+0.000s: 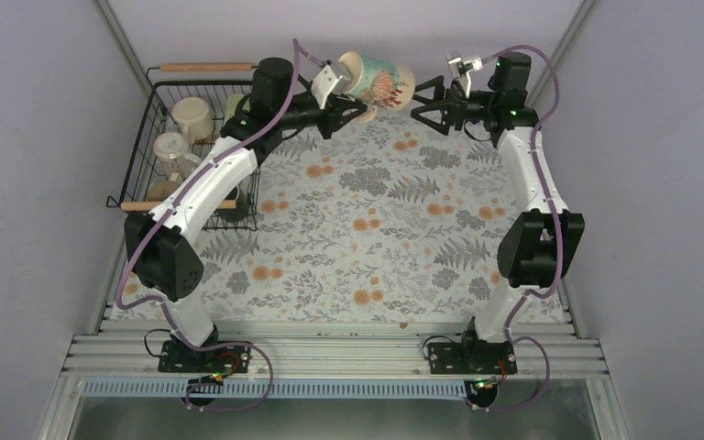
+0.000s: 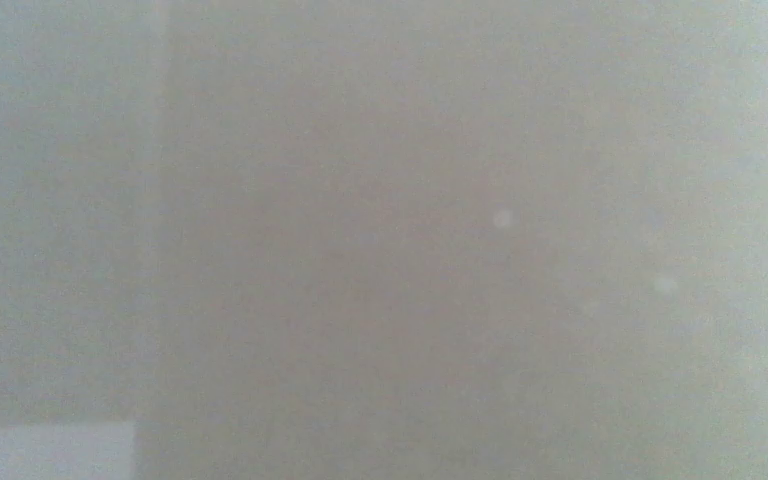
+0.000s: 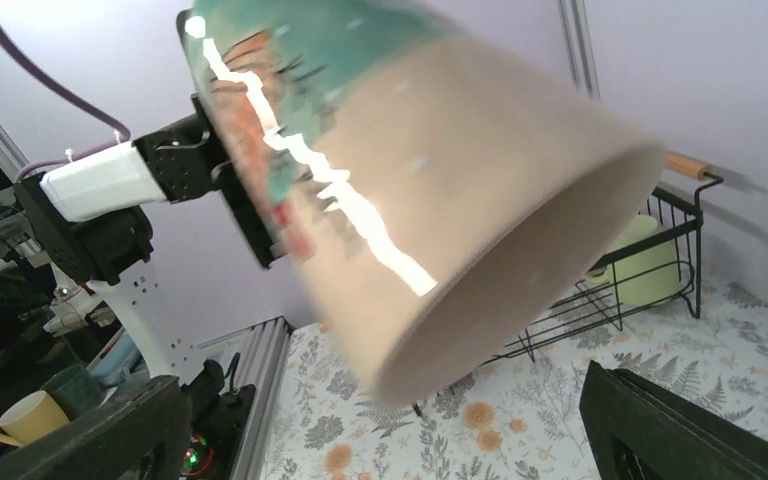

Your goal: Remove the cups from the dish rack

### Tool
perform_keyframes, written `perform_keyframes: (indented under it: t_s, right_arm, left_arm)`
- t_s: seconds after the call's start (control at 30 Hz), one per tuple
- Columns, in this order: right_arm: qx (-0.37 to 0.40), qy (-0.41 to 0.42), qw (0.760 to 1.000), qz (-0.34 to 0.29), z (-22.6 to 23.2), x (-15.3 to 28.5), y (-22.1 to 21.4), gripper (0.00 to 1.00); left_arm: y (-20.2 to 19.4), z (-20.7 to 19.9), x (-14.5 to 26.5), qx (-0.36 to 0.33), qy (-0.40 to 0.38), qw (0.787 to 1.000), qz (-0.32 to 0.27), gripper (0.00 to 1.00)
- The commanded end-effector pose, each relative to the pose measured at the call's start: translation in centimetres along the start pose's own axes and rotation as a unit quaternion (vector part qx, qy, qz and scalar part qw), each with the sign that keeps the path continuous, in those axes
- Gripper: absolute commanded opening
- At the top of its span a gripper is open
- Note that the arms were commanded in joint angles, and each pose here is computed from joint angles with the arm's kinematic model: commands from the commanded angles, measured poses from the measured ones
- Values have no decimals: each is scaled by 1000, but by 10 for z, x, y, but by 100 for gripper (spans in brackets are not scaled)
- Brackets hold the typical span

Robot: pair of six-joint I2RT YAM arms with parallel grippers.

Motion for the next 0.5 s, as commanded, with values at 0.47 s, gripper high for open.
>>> perform_keyframes:
  t_s: [0.47]
  right_arm:
    - [33, 140, 989, 26, 52, -20, 13, 70]
  left_arm:
    - [12, -19, -35, -19, -109, 991, -73, 3]
Point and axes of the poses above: each gripper's point midway between its finger pads, its own x axis back along the fingers, its own z axis along the line the jaws close on, y = z × x, the point moved 6 cm from there along x, back along the fingers, and after that the axes turned 6 degrees about -x, right-handed, at the moved point
